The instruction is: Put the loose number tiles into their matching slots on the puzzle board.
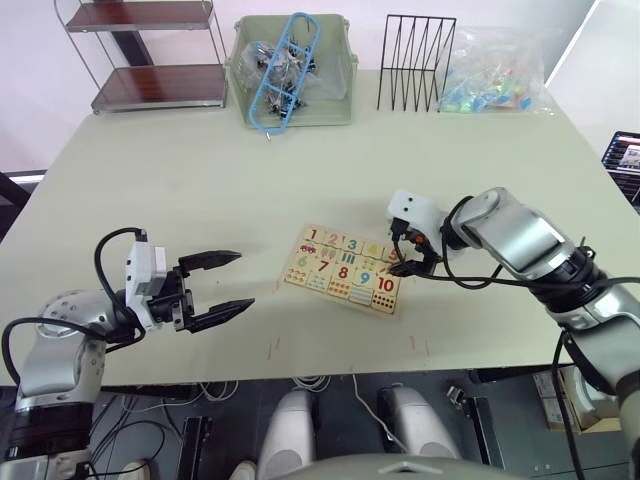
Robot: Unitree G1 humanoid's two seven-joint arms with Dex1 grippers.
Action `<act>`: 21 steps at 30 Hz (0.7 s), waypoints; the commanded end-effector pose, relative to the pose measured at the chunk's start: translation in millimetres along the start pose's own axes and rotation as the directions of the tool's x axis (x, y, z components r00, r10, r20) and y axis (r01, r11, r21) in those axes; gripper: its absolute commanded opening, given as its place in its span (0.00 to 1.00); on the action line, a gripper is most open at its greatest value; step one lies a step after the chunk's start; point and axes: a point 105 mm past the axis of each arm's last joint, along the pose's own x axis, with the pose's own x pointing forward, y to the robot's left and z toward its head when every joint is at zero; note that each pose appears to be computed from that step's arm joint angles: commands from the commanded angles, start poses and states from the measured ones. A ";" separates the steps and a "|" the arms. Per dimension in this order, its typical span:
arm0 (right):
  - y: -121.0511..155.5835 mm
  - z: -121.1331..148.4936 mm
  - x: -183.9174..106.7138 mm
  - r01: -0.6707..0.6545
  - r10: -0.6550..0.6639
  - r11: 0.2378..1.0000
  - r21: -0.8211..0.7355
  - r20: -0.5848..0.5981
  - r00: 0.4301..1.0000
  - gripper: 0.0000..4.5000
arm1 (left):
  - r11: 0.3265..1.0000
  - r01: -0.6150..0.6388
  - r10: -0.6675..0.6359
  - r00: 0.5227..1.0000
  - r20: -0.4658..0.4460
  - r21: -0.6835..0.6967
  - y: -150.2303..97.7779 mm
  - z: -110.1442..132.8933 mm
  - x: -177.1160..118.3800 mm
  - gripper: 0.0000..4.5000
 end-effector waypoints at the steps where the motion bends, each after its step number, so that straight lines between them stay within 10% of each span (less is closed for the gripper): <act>1: -5.1 13.7 -18.4 0.017 -0.015 1.000 -0.025 0.082 0.997 0.99 | 0.999 0.005 -0.005 1.000 0.013 0.032 -1.4 6.6 0.1 1.00; 6: -8.7 8.3 -24.9 0.026 -0.024 1.000 -0.014 0.126 0.992 0.99 | 1.000 0.006 -0.006 1.000 0.013 0.030 -1.4 6.5 0.2 1.00; 15: -22.4 4.1 -31.3 0.097 -0.074 0.994 -0.044 0.369 0.926 0.05 | 1.000 0.010 -0.011 1.000 0.010 0.025 -1.8 5.7 0.8 1.00; 21: -26.6 -3.5 -21.5 0.082 -0.053 0.995 -0.052 0.419 0.907 0.02 | 1.000 0.012 -0.012 1.000 0.015 0.023 -1.3 6.3 4.0 1.00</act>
